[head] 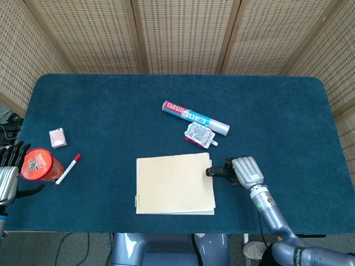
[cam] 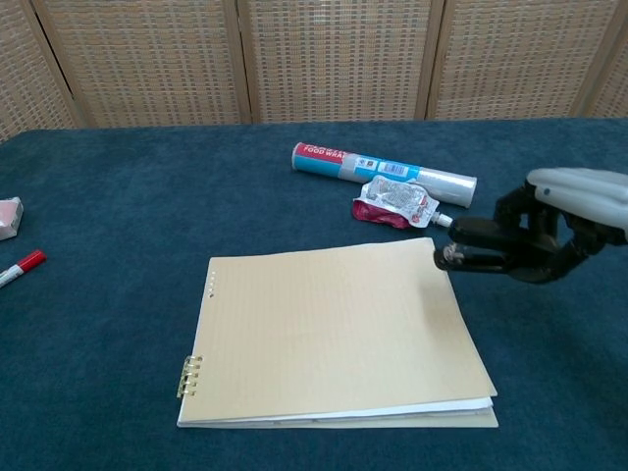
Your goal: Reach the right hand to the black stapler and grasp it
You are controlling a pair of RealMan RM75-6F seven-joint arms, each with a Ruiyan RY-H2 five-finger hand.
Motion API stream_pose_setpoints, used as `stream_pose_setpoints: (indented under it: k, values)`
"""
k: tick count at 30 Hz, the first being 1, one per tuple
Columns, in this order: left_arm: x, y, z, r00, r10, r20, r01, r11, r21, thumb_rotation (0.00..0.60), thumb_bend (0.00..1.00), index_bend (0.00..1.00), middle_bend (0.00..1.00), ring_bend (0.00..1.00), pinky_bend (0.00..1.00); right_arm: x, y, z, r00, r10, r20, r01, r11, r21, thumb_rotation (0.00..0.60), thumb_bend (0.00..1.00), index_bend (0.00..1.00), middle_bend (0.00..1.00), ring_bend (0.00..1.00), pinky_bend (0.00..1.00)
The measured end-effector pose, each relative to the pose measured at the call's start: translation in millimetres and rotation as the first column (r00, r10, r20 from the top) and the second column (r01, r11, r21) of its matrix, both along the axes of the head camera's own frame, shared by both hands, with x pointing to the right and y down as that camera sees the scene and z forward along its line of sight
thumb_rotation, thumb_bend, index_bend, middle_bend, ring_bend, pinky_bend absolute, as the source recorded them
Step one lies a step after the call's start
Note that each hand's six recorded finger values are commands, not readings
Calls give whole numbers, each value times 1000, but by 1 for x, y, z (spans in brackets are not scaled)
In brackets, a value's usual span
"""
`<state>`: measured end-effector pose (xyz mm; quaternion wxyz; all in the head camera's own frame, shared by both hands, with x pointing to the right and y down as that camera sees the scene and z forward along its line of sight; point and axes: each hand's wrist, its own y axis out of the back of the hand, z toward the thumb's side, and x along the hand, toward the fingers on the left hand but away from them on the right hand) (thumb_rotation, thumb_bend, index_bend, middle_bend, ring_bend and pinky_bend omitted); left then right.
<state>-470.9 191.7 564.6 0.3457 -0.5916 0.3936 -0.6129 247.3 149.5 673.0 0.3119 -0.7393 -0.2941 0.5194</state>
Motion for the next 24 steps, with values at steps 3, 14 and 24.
stream_pose_setpoints:
  k: [3,14,24]
  values:
    - [-1,-1,1,1000,-3,2,3,1000,-3,600,0,0,0,0,0,-20,-18,-12,999,-30,14,30,1000,6,600,584,620,615,564,503]
    - [-5,-3,4,1000,-24,5,24,1000,-8,600,0,0,0,0,0,-103,-39,-13,986,-161,45,163,985,-63,600,591,622,620,567,503]
    - [-13,-4,5,999,-48,10,48,999,-18,600,0,0,0,0,0,-160,-13,15,969,-243,43,247,962,-120,600,594,624,624,568,503]
